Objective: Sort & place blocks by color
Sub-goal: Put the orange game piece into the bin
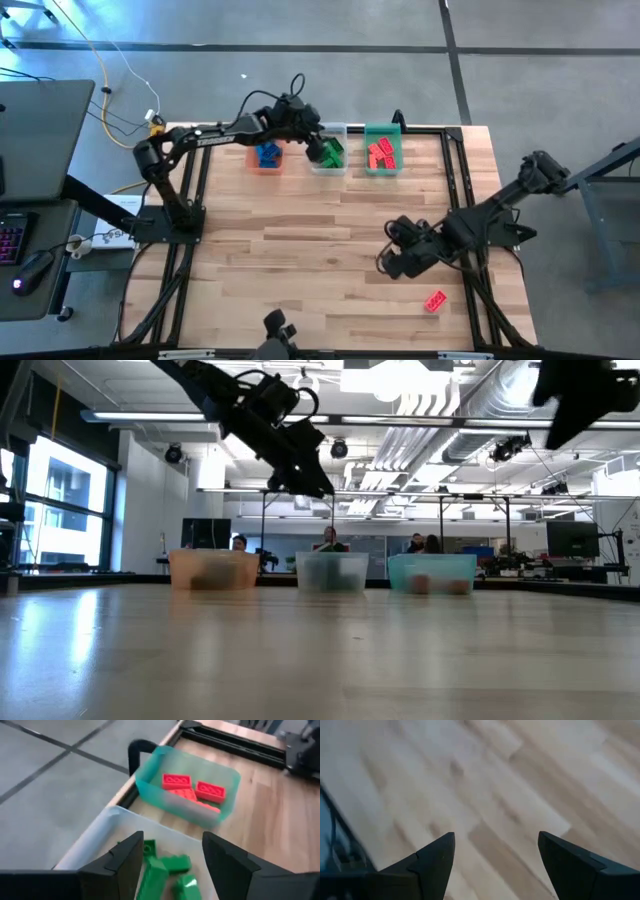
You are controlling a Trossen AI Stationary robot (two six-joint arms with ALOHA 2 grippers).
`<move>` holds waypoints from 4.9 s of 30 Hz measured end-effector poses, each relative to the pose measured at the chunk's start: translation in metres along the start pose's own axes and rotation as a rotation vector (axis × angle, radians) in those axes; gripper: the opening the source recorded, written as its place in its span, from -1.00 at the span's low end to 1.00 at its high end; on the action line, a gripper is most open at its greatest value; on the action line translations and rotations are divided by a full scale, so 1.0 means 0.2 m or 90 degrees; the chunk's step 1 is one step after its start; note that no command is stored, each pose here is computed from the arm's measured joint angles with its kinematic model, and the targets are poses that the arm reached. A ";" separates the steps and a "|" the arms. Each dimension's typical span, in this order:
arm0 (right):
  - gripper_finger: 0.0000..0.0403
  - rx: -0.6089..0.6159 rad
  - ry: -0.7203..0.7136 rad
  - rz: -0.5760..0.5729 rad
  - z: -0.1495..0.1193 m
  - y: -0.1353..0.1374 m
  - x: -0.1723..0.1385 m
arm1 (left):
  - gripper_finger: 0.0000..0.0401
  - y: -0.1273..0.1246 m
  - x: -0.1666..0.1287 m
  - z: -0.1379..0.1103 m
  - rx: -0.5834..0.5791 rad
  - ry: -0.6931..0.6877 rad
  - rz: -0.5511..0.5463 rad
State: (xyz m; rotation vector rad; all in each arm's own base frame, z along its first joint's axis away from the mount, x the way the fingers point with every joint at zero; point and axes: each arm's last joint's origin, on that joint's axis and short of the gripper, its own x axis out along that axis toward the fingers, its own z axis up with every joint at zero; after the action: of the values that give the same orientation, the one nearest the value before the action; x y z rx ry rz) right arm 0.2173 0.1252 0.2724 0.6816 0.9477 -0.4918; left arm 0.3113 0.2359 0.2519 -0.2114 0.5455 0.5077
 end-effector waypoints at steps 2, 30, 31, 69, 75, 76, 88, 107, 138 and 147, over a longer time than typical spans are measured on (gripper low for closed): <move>0.37 -0.042 0.035 0.009 -0.04 0.01 -0.01 | -0.05 -0.03 -0.04 0.00 0.005 0.016 -0.012; 0.37 -0.598 0.165 0.113 -0.43 0.01 -0.18 | -0.06 -0.65 -0.17 -0.07 0.033 0.114 -0.133; 0.37 -0.602 0.156 0.122 -0.43 0.02 -0.18 | -0.06 -0.67 -0.17 -0.08 0.028 0.115 -0.137; 0.37 -0.925 0.414 -0.031 -0.86 0.04 0.27 | -0.06 -0.92 -0.23 -0.13 -0.031 0.134 -0.167; 0.36 -0.926 0.437 -0.070 -0.90 0.03 0.35 | -0.06 -0.92 -0.23 -0.14 -0.030 0.134 -0.167; 0.36 -0.924 0.448 -0.072 -0.91 0.02 0.36 | -0.06 -0.92 -0.23 -0.14 -0.030 0.135 -0.167; -0.45 -0.886 0.463 -0.081 -0.92 0.03 0.38 | -0.06 -0.91 -0.24 -0.16 0.007 0.161 -0.160; -0.45 -0.609 0.117 -0.134 -0.46 0.07 0.23 | -0.06 -0.76 -0.66 0.00 0.099 0.081 -0.145; -0.45 -0.124 -0.137 -0.266 0.96 -0.69 0.28 | -0.06 -0.61 -0.87 -0.28 0.134 0.179 -0.069; -0.45 -0.012 -0.100 -0.264 1.07 -0.94 0.33 | -0.06 -0.56 -0.94 -0.38 0.086 0.158 -0.068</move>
State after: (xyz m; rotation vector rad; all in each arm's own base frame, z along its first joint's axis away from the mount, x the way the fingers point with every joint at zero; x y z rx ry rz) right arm 0.2488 -0.1644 0.2436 0.4214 0.9454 -0.8880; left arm 0.1969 0.0385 0.2968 -0.1736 0.8037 0.3413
